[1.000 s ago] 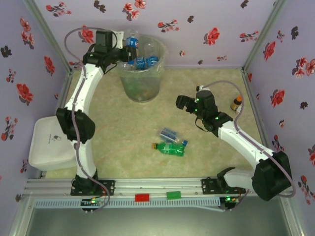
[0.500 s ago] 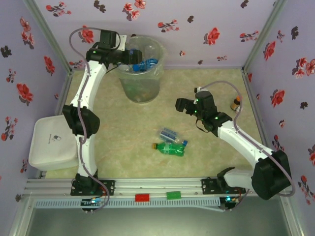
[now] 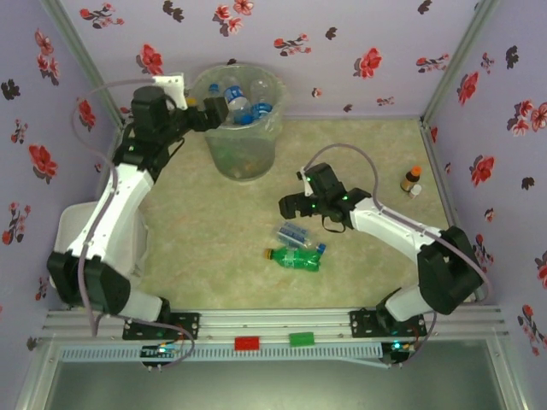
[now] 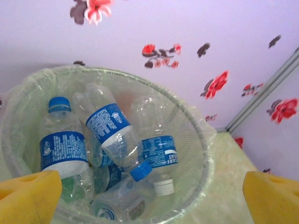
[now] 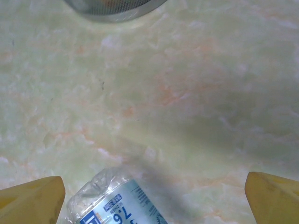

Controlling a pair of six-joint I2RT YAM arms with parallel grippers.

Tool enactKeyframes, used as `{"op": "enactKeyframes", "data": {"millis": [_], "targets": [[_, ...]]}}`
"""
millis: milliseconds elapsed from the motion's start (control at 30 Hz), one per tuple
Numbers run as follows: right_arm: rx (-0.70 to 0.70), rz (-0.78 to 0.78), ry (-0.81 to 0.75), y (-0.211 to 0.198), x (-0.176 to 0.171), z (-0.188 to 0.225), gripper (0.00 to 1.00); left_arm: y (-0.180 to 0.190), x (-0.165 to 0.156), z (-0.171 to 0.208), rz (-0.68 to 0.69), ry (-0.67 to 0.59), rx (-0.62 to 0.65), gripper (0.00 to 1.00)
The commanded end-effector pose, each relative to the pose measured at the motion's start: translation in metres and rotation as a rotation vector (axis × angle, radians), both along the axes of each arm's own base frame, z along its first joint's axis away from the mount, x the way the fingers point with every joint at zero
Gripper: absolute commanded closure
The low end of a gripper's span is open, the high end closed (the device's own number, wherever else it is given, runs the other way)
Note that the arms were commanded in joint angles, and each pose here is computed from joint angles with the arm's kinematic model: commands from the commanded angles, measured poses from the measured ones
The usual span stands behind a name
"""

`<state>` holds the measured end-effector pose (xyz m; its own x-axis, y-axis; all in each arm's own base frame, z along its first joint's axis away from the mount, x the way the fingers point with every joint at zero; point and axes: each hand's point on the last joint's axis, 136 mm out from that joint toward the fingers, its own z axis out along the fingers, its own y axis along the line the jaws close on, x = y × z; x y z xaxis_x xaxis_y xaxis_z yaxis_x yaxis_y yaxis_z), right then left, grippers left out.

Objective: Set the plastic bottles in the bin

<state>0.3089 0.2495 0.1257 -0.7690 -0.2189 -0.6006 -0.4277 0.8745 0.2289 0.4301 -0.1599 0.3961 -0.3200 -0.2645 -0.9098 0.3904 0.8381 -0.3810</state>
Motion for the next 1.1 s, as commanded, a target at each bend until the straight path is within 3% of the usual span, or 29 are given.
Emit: {"op": "enactKeyframes", "data": {"millis": [0, 267, 567, 733, 1067], "targets": [[-0.077, 0.11, 0.011, 0.01, -0.01, -0.003, 0.0, 0.012, -0.003, -0.001, 0.068, -0.071, -0.12, 0.0], [-0.245, 0.231, 0.05, 0.021, -0.027, -0.025, 0.01, 0.03, -0.037, -0.093, 0.162, 0.024, -0.362, 0.0], [-0.396, 0.338, 0.106, 0.025, -0.047, -0.051, 0.02, -0.005, -0.063, -0.179, 0.129, 0.239, -0.348, 0.0], [-0.444, 0.341, 0.121, 0.022, -0.046, -0.064, 0.03, -0.015, -0.064, -0.196, 0.119, 0.288, -0.344, 0.0], [-0.521, 0.338, 0.096, 0.023, -0.03, -0.084, 0.16, -0.024, -0.055, -0.188, 0.1, 0.272, -0.333, 0.0]]}}
